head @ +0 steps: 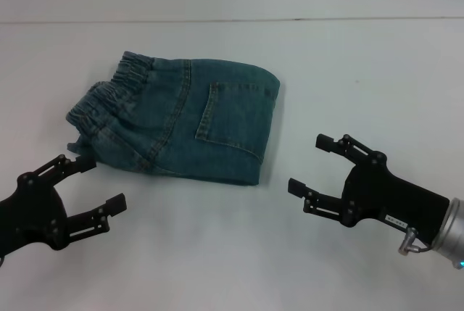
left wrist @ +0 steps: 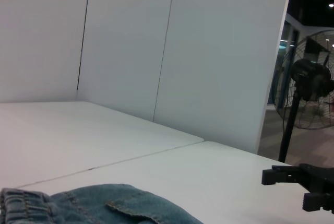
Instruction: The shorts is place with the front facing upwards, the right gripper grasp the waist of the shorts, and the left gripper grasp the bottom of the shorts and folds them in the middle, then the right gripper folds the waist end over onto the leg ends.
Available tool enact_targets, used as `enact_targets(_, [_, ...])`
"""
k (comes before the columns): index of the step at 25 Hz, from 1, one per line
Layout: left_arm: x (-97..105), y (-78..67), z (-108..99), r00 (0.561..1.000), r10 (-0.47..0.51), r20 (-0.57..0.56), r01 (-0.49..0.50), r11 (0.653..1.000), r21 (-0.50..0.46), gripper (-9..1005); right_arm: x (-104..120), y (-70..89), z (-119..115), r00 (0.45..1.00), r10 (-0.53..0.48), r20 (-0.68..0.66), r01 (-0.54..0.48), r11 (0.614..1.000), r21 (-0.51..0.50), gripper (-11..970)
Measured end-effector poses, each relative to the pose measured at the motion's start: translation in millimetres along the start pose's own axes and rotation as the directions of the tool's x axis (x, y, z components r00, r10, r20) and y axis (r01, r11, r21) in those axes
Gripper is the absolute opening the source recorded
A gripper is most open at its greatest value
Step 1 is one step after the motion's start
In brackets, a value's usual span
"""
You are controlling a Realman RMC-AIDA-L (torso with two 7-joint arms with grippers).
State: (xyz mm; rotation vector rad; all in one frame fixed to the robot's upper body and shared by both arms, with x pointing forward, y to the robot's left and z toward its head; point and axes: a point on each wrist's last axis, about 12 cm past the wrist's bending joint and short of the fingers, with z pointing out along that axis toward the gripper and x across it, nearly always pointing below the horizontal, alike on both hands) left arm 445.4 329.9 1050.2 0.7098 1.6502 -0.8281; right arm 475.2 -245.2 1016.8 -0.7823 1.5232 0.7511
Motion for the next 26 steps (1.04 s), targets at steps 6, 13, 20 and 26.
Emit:
enact_targets(6, [-4.6, 4.7, 3.1, 1.0, 0.015, 0.013, -0.015, 1.0, -0.009, 920, 6.2, 4.4, -2.8, 1.0, 0.006, 0.009, -0.006, 1.0, 0.031, 934])
enact_targets(13, [-9.1, 9.7, 5.6, 1.0, 0.013, 0.026, -0.013, 1.0, -0.022, 920, 8.7, 5.7, 0.1, 1.0, 0.018, 0.002, -0.019, 0.999, 0.034, 935])
enact_targets(20, [-10.8, 14.9, 6.0, 1.0, 0.007, 0.021, -0.006, 0.999, -0.045, 920, 9.8, 4.3, 4.3, 1.0, 0.022, -0.014, -0.022, 0.999, 0.036, 935])
enact_targets(26, [-10.0, 15.7, 6.0, 1.0, 0.005, 0.013, -0.004, 0.999, -0.05, 920, 12.1, 5.7, 4.8, 1.0, 0.017, -0.024, -0.016, 0.999, 0.041, 935])
